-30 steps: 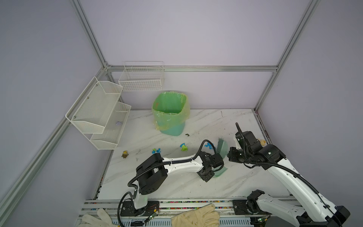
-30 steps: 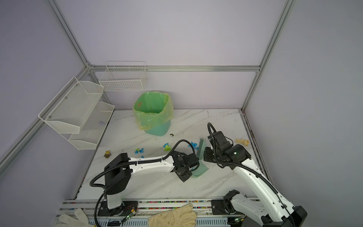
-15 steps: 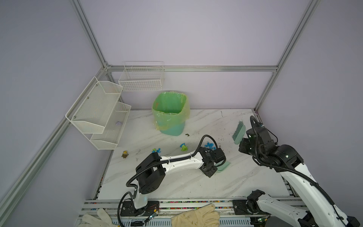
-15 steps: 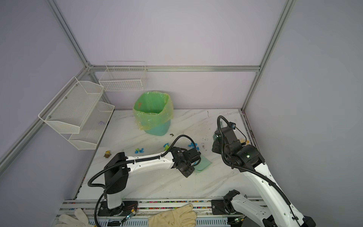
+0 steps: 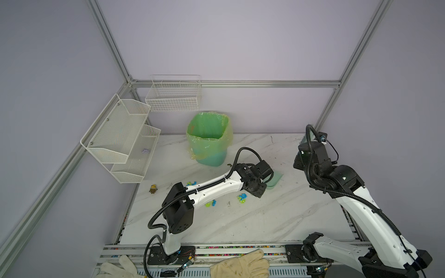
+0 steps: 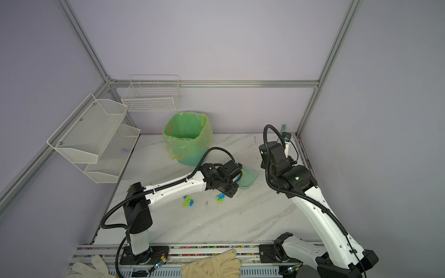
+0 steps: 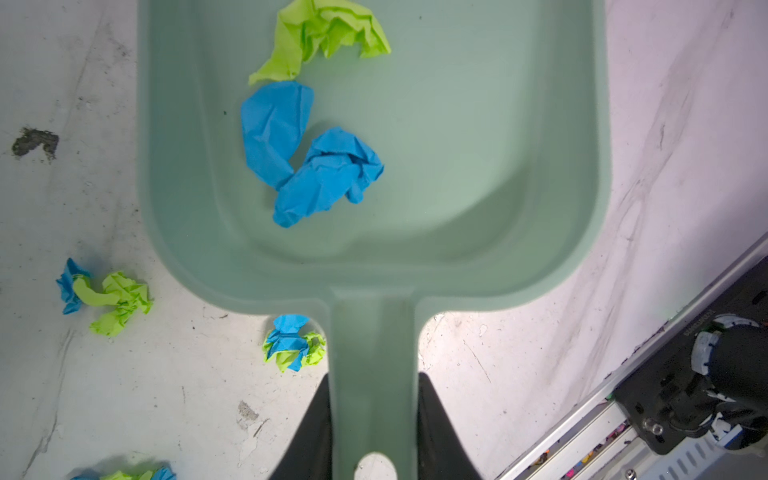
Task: Sweep away the paper scraps from the table
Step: 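Lift the dustpan toward the green bin while the right gripper raises the brush, then tip the dustpan over the green bin with the left gripper to empty scraps, then lower the empty dustpan back to the table near the scraps with the left gripper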
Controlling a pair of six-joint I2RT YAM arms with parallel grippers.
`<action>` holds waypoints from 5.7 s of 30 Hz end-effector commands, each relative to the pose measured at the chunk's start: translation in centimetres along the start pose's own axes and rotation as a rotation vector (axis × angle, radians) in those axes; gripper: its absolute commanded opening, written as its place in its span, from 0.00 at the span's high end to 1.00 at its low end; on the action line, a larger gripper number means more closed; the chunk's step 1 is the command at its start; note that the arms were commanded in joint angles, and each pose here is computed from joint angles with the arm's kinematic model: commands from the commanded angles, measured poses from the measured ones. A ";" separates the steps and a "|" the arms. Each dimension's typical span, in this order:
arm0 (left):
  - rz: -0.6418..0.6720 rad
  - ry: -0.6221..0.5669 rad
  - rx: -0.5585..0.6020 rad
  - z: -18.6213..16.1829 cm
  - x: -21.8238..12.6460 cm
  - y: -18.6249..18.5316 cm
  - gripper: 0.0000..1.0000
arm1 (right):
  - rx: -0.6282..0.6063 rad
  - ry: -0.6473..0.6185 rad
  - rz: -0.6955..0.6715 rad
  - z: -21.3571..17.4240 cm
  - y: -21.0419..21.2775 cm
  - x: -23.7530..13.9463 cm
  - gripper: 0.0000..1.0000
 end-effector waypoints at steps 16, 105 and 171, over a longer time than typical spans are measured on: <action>-0.013 -0.387 -0.172 8.2 -13.3 3.6 0.98 | 0.066 0.096 0.146 -2.2 1.3 10.3 1.00; -1.026 -0.770 -1.001 10.5 -20.3 23.2 0.98 | 0.118 0.067 0.313 -3.7 2.1 8.3 1.00; -0.104 -0.471 -0.397 -1.7 -13.9 5.9 0.99 | 0.159 0.397 0.617 -10.2 5.8 6.1 1.00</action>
Point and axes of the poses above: each gripper's point midway between its finger pads, its own x axis out along the fingers, its own y axis along the line the jaws close on, z = x × y, the point moved 2 cm from there along -x, back along the fingers, and after that the axes turned 2 degrees about x, right-handed, at the moved point
